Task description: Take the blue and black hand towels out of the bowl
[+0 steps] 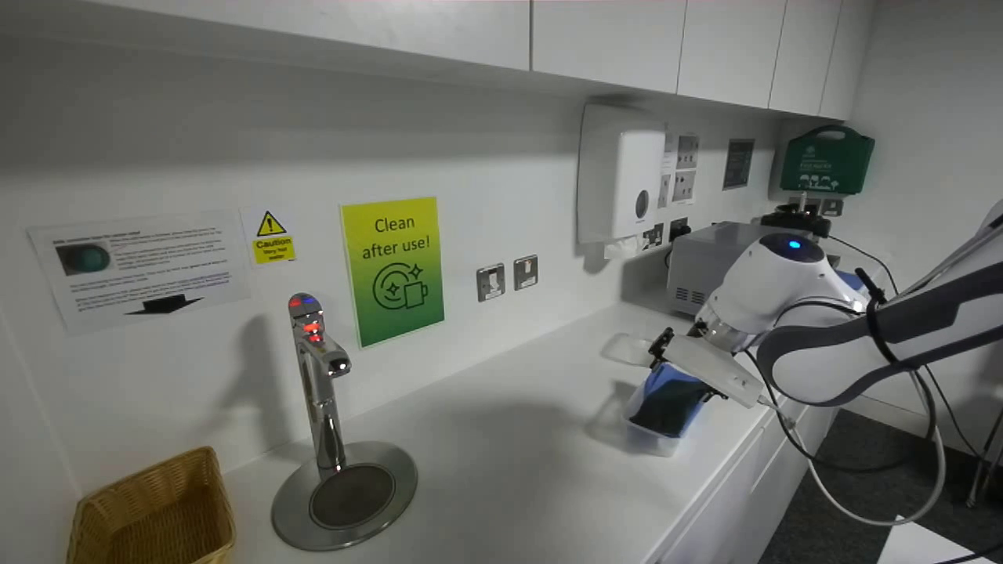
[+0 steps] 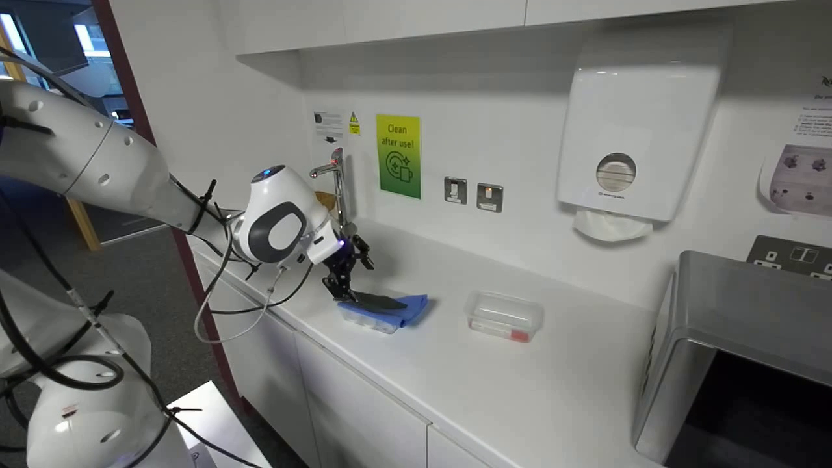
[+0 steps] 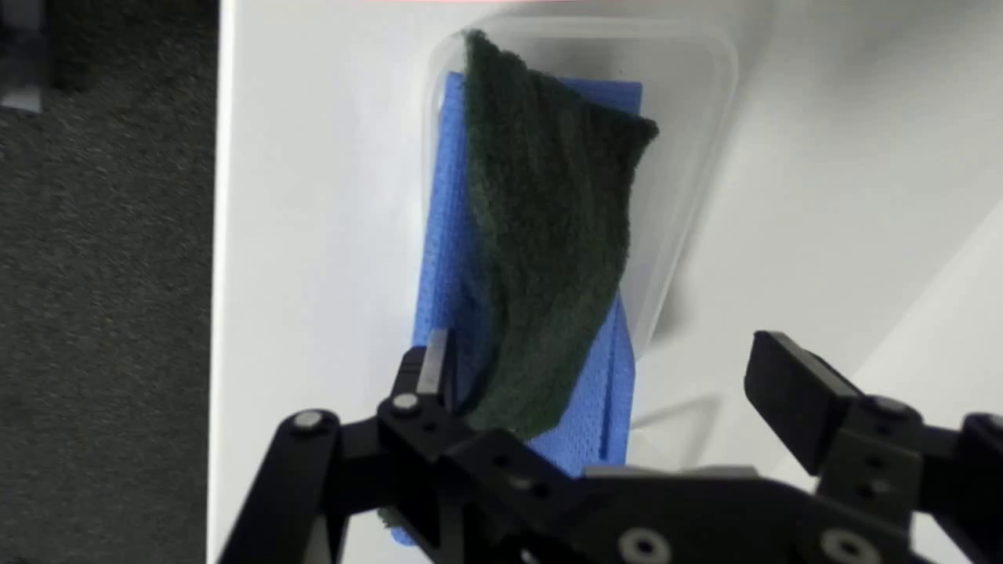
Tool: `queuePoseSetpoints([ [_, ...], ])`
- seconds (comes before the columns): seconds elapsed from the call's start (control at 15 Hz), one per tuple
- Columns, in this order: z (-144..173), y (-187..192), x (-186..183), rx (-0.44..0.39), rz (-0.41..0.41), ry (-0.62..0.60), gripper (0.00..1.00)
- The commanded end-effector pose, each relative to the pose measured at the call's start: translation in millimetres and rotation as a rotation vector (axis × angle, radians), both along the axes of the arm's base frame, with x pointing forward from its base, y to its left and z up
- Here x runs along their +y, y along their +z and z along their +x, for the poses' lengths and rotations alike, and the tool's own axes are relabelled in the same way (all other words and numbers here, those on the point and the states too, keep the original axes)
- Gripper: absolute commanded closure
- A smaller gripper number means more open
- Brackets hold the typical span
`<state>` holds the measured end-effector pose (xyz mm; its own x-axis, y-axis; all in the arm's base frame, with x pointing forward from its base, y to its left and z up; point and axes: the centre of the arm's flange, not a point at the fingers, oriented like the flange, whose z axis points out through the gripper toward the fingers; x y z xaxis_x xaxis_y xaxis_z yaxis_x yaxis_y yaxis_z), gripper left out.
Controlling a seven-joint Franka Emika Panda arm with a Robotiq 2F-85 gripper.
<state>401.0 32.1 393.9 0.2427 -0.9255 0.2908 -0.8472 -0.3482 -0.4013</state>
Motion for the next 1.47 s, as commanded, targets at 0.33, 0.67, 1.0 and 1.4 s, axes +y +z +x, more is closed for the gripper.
queuePoseSetpoints([
  [0.33, 3, -7, -2, -0.156, -0.144, 0.037, 0.26],
  [0.67, 2, -7, 0, -0.115, -0.131, 0.053, 0.63],
  [1.0, 1, 20, 4, -0.145, -0.142, 0.058, 1.00],
  [1.4, -5, 71, 33, -0.255, -0.136, 0.103, 0.99],
])
